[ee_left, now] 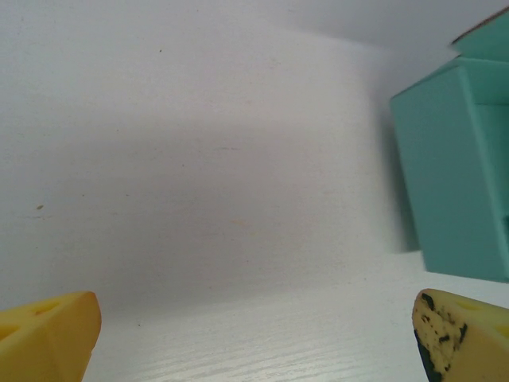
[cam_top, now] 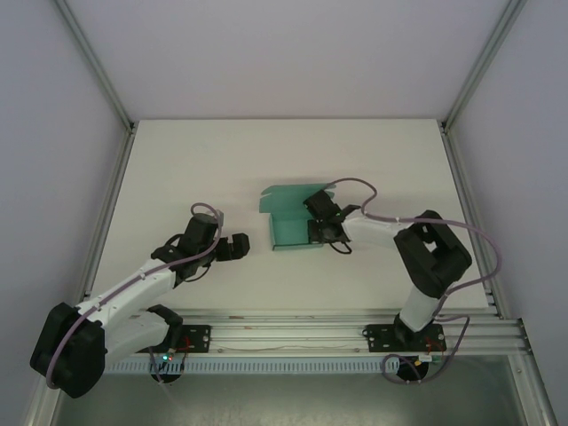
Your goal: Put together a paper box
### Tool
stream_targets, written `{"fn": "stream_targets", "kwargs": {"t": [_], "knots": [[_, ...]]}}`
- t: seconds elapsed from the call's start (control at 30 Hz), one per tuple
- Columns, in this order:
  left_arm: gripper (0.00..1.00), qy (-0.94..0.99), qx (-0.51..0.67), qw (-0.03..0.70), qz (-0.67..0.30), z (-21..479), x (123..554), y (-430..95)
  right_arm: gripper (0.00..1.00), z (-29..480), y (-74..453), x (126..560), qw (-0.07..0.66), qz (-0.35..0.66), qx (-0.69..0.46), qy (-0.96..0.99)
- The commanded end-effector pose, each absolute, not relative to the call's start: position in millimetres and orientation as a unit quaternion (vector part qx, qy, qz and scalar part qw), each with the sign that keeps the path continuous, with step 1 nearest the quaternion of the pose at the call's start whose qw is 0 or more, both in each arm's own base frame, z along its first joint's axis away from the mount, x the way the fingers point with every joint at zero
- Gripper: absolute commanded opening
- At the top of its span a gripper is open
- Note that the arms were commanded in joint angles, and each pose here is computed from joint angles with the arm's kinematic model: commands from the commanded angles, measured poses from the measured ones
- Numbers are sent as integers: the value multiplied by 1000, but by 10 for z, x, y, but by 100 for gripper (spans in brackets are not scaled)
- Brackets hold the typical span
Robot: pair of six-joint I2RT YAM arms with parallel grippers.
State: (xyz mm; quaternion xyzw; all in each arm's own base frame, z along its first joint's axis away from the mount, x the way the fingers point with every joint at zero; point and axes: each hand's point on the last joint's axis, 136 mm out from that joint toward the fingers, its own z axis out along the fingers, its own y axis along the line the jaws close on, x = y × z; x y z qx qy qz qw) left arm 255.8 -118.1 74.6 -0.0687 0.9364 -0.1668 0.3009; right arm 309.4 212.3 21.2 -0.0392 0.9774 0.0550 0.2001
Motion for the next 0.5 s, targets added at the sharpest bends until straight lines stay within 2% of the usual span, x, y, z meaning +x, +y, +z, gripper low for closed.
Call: {"fn": "stream_targets", "kwargs": {"t": [0.0, 0.23, 0.47], "knots": [[100, 931, -81, 312, -171, 867, 2617, -1177, 0, -61, 1654, 2886, 137, -88, -40, 986], [100, 930, -83, 316, -166, 943, 2642, -1167, 0, -230, 1359, 2703, 59, -249, -65, 964], [100, 932, -86, 314, -157, 975, 2629, -1133, 0, -362, 1266, 2691, 25, -364, -114, 924]]}}
